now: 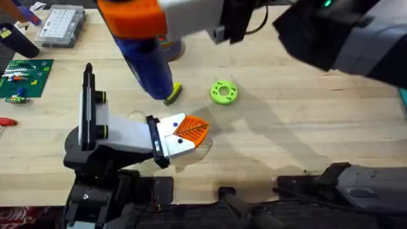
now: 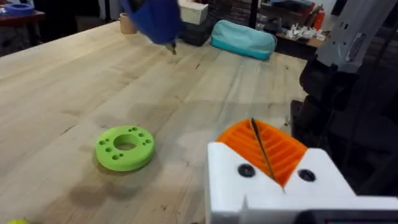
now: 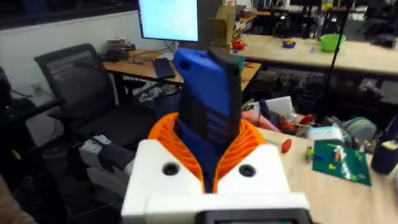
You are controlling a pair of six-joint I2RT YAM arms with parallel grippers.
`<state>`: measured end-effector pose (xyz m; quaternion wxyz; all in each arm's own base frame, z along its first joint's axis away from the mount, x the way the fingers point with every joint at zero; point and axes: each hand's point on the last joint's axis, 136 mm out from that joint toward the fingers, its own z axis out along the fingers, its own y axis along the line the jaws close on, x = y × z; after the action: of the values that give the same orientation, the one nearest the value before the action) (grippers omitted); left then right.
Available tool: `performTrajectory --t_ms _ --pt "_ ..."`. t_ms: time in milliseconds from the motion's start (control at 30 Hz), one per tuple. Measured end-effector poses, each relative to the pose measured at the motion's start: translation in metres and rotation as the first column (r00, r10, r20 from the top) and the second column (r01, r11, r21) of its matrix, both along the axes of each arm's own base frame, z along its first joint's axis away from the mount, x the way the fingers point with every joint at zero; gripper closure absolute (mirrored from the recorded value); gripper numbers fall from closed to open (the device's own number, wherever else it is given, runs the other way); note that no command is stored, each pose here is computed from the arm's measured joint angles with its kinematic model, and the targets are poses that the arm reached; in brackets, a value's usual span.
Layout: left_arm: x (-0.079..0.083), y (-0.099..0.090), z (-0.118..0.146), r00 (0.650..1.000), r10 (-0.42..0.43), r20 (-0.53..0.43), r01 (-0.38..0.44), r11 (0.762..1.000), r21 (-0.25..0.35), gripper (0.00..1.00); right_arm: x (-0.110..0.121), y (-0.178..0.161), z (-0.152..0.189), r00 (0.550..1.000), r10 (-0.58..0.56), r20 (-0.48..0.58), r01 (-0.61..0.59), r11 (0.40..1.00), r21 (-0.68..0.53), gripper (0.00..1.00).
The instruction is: Pick up the gripper from the table and insert it into the empty holder that is missing its gripper. Then pick up a screw, insert it into the mounting hole, and use the screwdriver to tighten it. Finally, clean up the table by picking up the vegetable and placing it into the bucket.
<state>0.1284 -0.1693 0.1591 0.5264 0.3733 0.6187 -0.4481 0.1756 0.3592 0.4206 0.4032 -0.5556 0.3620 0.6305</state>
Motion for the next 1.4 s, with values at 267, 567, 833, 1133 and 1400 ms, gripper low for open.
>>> performTrajectory --t_ms 267,567,833,1133,1400 --pt "0.0 0.0 0.0 1.0 0.0 0.0 0.0 1.0 0.0 0.983 0.009 -0.003 0.0 1.0 0.0 -0.03 -0.002 0.997 -0.073 0.952" --pt "0.0 0.0 0.0 1.0 0.0 0.0 0.0 1.0 0.0 0.983 0.039 -0.01 -0.053 0.976 -0.159 -0.152 0.107 0.948 -0.3 0.95" --pt "0.0 0.0 0.0 1.0 0.0 0.0 0.0 1.0 0.0 0.983 0.077 -0.039 -0.086 0.907 -0.417 0.059 0.386 0.766 -0.515 0.95" --pt "0.0 0.0 0.0 1.0 0.0 0.0 0.0 1.0 0.0 0.983 0.129 -0.098 -0.141 0.704 -0.54 0.462 0.683 0.333 -0.65 0.95" --pt "0.0 0.0 0.0 1.0 0.0 -0.001 0.0 1.0 0.0 0.983 0.147 -0.141 -0.178 0.663 -0.434 0.609 0.713 0.12 -0.691 0.95"
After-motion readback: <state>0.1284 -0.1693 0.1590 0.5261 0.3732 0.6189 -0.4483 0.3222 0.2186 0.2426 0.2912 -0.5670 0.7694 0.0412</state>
